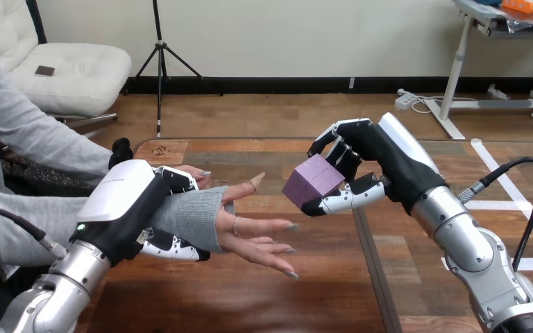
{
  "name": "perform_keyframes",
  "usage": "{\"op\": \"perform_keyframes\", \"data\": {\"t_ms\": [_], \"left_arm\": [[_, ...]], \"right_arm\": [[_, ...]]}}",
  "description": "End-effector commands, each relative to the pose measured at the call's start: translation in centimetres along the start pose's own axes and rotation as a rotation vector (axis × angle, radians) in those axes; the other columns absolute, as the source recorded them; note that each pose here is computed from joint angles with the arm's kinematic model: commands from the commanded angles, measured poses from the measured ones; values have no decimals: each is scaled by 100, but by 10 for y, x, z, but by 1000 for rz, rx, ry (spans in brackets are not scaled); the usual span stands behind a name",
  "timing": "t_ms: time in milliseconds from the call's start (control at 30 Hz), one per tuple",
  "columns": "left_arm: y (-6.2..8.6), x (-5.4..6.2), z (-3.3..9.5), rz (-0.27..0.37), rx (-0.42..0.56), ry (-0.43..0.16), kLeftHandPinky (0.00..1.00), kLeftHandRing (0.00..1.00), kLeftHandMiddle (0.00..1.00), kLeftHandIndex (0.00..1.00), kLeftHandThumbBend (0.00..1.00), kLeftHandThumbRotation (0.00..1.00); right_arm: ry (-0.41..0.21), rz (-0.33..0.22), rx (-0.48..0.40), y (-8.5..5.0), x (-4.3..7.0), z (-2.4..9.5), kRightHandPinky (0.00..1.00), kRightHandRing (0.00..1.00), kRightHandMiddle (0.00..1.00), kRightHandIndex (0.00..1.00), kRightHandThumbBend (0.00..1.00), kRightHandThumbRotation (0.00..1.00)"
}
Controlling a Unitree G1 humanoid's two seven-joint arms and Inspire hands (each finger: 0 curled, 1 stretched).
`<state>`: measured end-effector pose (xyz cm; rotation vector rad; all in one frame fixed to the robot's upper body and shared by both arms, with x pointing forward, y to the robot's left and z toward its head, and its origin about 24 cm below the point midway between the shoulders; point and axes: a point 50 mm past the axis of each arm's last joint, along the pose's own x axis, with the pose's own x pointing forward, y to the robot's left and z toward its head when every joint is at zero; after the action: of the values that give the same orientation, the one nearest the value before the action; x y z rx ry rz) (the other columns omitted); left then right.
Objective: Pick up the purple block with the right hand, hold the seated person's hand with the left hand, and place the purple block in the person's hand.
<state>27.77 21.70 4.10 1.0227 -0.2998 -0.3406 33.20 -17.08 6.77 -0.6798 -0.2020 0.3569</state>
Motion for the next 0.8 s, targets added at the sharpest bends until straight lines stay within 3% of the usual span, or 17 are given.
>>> {"op": "perform_keyframes", "data": {"t_ms": [0,767], "left_arm": [[20,18,19,85,-11,-101,26,31,36,37,83,0],[19,21,18,51,-4,-103,27,31,36,37,78,0]], "right_arm": [[-171,-47,-20,-17,25,43,35,37,40,42,80,0],[-199,20,-18,-7,27,58,32,35,39,43,79,0]]}}
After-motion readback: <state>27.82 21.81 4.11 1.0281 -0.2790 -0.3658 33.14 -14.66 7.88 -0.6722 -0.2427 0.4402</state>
